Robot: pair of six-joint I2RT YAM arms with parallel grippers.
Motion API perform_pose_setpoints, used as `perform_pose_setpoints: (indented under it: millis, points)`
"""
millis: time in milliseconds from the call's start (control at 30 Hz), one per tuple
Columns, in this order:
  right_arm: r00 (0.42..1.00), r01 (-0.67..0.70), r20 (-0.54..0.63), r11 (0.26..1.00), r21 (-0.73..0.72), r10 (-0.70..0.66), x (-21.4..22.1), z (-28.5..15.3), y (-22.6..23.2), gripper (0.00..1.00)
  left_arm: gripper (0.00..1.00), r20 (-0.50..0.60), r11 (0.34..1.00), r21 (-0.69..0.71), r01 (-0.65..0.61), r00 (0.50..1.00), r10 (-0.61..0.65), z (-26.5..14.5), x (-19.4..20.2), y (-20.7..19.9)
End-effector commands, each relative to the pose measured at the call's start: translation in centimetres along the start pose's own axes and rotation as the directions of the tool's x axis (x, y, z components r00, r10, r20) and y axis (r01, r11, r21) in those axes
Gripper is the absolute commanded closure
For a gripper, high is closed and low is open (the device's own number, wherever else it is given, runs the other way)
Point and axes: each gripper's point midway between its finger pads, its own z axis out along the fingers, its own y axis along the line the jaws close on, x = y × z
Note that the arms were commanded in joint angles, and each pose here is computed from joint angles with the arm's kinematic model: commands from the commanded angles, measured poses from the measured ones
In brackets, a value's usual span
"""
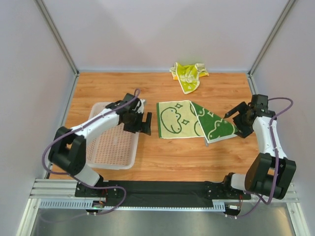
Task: Roll the towels
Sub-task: Move the towel to the center of the board, then flatten the towel
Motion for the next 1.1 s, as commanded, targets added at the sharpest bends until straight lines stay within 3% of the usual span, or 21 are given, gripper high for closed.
perform_pose_setpoints:
  millis: [0, 200, 367, 433, 533, 600, 667, 767, 900, 1067]
  points:
    - [0.994, 0.111, 0.021, 0.99, -0.087, -0.11, 0.1, -2.4, 2.3, 0.05, 0.02, 0.022, 0.999, -0.038, -0.036, 0.999, 0.037, 1.0, -2.6, -2.0]
    - [0.984, 0.176, 0.022, 0.98, -0.091, -0.175, 0.9, -3.9, 2.1, 0.05, 0.03, 0.023, 0.984, -0.18, 0.001, 1.0, 0.003, -0.1, -3.1, -0.2]
    - [0.972, 0.227, -0.018, 0.957, -0.181, -0.234, 2.8, -4.6, 4.4, 0.04, 0.04, 0.059, 0.946, -0.324, 0.017, 0.998, 0.003, -4.4, -3.9, 1.4]
    - [0.967, 0.242, -0.032, 0.95, -0.197, -0.253, 3.2, -4.6, 5.2, 0.04, 0.11, 0.072, 0.915, -0.404, 0.011, 0.997, 0.02, -6.4, -4.3, 2.4]
    - [0.961, 0.261, -0.037, 0.944, -0.203, -0.274, 3.6, -4.3, 5.7, 0.04, 0.38, 0.128, 0.935, -0.344, -0.081, 0.983, 0.132, -8.8, -5.6, 0.3]
    - [0.96, 0.263, -0.042, 0.944, -0.201, -0.276, 3.6, -4.0, 5.8, 0.04, 0.42, 0.117, 0.962, -0.189, -0.198, 0.968, 0.223, -9.2, -5.2, -3.4]
    - [0.959, 0.265, -0.049, 0.944, -0.194, -0.279, 3.5, -3.6, 5.8, 0.04, 0.44, 0.082, 0.97, -0.012, -0.242, 0.967, 0.242, -8.9, -4.1, -6.8]
    - [0.956, 0.276, -0.048, 0.942, -0.188, -0.29, 3.2, -3.5, 5.9, 0.04, 0.45, 0.004, 0.959, 0.138, -0.246, 0.969, 0.248, -7.1, -1.6, -9.3]
    - [0.953, 0.287, -0.041, 0.94, -0.182, -0.299, 2.9, -3.4, 6.0, 0.04, 0.47, -0.117, 0.962, 0.188, -0.2, 0.967, 0.225, -3.7, 1.9, -9.2]
    - [0.951, 0.294, -0.044, 0.939, -0.181, -0.306, 2.9, -3.3, 6.1, 0.05, 0.53, -0.219, 0.987, 0.059, -0.15, 0.963, 0.159, 0.0, 4.1, -5.8]
